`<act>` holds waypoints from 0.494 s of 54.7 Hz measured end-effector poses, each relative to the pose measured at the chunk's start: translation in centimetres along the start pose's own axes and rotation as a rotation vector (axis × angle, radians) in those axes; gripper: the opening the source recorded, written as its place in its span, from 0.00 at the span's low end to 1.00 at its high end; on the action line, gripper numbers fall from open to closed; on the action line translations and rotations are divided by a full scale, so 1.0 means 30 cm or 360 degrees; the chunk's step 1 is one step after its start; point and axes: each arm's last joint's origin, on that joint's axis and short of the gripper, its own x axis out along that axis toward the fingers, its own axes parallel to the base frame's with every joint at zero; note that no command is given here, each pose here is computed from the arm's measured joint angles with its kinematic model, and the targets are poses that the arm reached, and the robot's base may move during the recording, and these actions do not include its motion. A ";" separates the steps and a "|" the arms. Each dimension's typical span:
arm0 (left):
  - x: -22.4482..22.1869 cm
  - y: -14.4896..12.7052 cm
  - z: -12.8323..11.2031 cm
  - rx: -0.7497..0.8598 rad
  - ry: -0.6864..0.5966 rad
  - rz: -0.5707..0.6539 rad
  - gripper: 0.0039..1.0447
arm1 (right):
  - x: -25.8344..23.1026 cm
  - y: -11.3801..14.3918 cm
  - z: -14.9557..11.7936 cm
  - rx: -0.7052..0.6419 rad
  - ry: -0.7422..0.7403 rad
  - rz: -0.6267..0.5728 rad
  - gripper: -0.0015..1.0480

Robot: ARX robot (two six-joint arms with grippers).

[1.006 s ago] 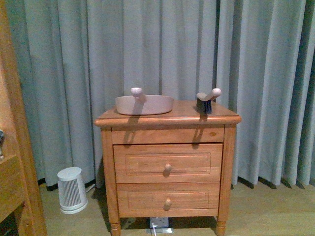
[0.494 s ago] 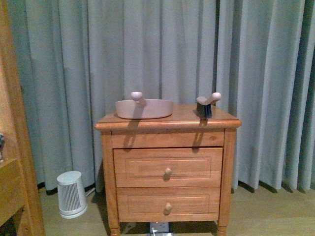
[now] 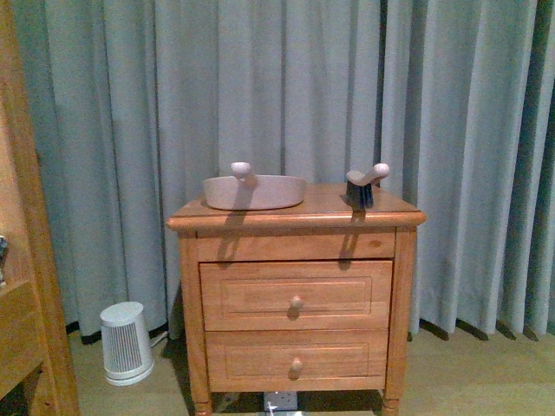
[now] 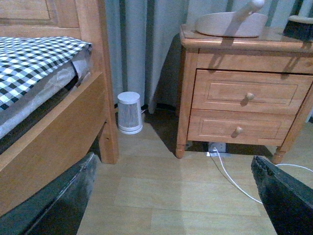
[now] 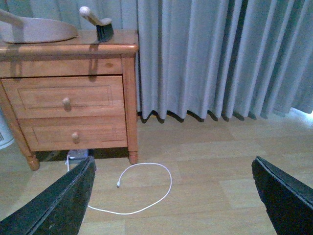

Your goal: Clean up trash

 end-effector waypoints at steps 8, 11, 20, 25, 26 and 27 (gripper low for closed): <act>0.000 0.000 0.000 0.0000 0.0000 0.0000 0.93 | 0.000 0.000 0.000 0.0000 0.0000 0.0000 0.93; 0.000 0.000 0.000 0.0000 0.0000 -0.0001 0.93 | 0.000 0.000 0.000 0.0000 0.0000 -0.0001 0.93; 0.000 0.000 0.000 0.0000 0.0000 0.0000 0.93 | 0.000 0.000 0.000 0.0000 -0.0001 0.0000 0.93; 0.000 0.000 0.000 0.0000 0.0000 0.0000 0.93 | 0.000 0.000 0.000 0.0000 -0.0001 0.0000 0.93; 0.000 0.000 0.000 0.0000 0.0000 -0.0001 0.93 | 0.000 0.000 0.000 0.0000 -0.0001 -0.0001 0.93; 0.000 0.000 0.000 0.0000 0.0000 -0.0001 0.93 | 0.000 0.000 0.000 0.0000 -0.0001 0.0000 0.93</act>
